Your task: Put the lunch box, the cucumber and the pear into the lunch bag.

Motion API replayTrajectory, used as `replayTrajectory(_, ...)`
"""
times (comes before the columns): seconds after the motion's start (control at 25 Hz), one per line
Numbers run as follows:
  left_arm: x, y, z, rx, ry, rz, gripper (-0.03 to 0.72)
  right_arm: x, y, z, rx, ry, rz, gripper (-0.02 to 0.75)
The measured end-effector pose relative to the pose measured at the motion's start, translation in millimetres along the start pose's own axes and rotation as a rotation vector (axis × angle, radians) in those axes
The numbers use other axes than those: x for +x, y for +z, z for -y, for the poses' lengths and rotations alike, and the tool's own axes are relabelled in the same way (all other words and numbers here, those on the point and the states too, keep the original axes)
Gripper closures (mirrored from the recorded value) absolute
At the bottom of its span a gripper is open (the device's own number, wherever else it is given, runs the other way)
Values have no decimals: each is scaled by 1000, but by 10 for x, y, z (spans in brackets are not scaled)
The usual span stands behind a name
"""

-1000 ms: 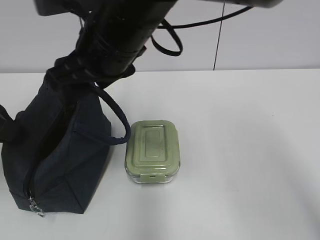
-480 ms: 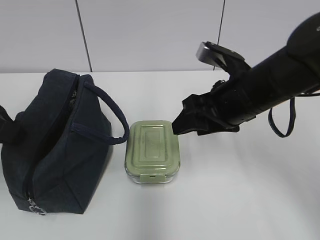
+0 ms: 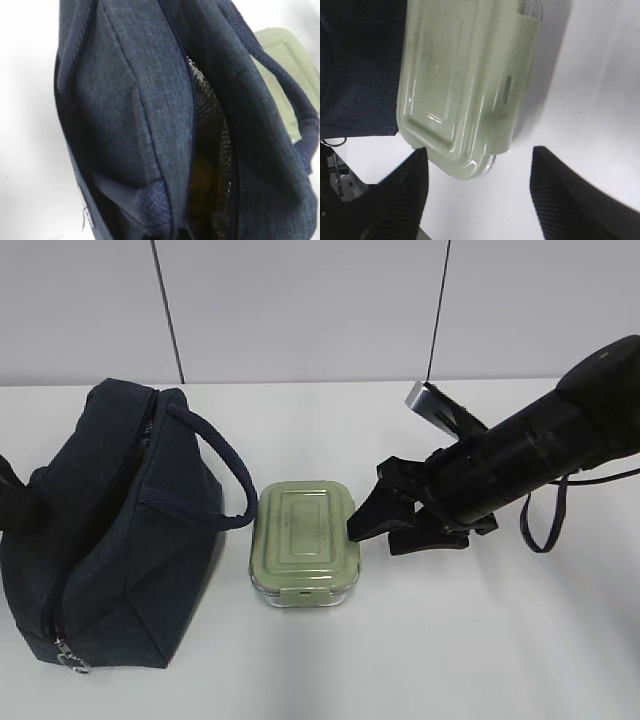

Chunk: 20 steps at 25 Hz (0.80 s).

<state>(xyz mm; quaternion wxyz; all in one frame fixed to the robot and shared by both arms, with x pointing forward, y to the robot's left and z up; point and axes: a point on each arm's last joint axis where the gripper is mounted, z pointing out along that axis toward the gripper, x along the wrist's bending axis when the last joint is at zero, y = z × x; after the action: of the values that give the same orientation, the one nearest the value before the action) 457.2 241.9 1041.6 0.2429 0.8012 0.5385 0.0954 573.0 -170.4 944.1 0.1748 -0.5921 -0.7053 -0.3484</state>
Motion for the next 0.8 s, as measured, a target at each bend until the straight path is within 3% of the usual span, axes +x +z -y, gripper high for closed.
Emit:
replayTrajectory(0.2,-3,0,7,8,0,3,687,-58,151,-153,6,31,-51,195)
replayTrajectory(0.8,-2,-2,9,12,2,2,687,-246,412,-283,25,61,-66,188)
